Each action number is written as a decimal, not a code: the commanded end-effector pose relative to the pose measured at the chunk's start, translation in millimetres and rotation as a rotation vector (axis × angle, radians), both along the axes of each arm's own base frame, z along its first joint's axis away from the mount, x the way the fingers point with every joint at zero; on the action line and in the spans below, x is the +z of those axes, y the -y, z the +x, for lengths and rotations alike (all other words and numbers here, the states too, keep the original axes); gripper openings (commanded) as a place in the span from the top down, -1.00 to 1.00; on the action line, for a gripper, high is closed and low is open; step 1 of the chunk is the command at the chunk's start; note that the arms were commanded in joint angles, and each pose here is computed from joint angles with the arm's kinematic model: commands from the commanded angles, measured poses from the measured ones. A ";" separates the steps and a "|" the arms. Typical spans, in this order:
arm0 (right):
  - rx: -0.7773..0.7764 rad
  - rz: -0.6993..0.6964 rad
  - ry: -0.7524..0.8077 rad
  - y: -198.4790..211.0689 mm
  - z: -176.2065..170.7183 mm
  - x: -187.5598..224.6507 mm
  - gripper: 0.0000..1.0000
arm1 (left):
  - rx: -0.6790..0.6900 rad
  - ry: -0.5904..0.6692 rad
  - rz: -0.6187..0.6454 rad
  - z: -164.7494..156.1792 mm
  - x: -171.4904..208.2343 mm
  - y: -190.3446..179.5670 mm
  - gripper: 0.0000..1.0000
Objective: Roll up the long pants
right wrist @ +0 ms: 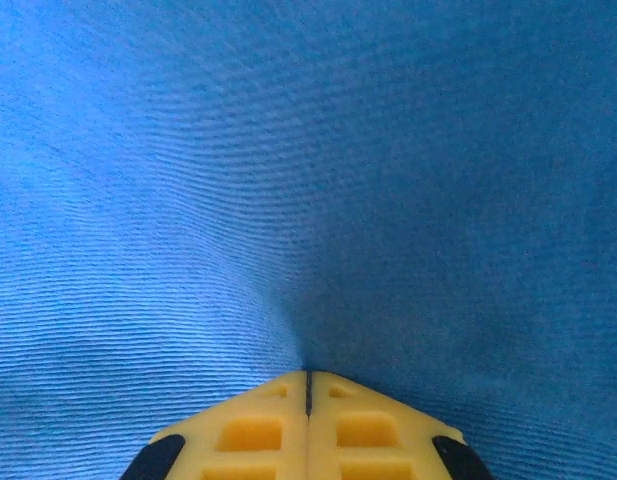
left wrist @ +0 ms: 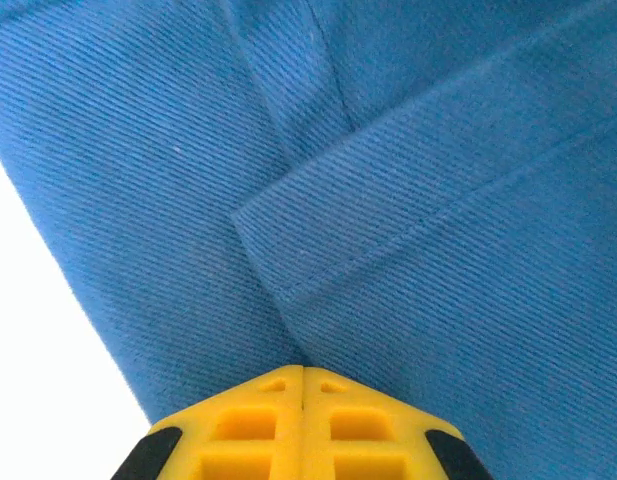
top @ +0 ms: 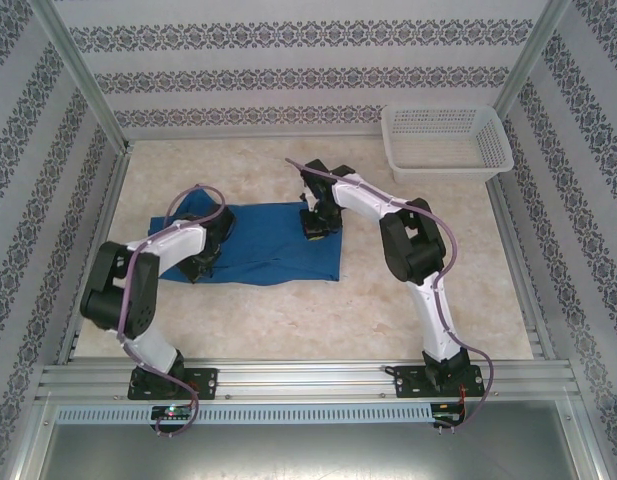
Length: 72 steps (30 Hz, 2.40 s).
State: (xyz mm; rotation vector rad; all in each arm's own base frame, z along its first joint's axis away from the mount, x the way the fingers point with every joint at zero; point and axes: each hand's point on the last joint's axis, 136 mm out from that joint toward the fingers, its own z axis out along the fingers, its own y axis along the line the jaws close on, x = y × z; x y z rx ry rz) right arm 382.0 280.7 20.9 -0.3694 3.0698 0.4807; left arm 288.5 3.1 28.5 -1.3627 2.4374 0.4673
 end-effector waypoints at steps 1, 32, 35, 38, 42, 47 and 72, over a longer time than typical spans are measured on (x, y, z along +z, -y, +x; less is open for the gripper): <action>0.025 0.008 -0.023 -7.1 -28.3 -6.1 1.00 | -0.027 0.052 -0.009 47.6 -10.4 10.7 1.00; -0.052 0.263 0.323 -18.2 53.3 170.7 1.00 | -0.268 0.422 -0.230 158.3 149.1 51.2 1.00; -0.120 0.351 0.294 -15.5 100.6 166.9 1.00 | -0.233 0.443 -0.292 138.2 137.7 55.6 1.00; -0.159 0.435 0.271 -22.4 134.6 160.2 1.00 | -0.215 0.431 -0.313 122.9 129.1 55.8 1.00; -0.212 0.554 0.225 -38.1 157.8 143.6 1.00 | -0.219 0.414 -0.311 113.3 124.9 54.5 1.00; -0.251 0.580 0.177 -46.6 166.9 105.3 1.00 | -0.240 0.407 -0.303 117.3 119.2 55.7 1.00; -0.315 0.512 0.326 23.4 198.7 122.9 -0.10 | -0.437 0.346 -0.279 164.8 92.7 105.6 1.00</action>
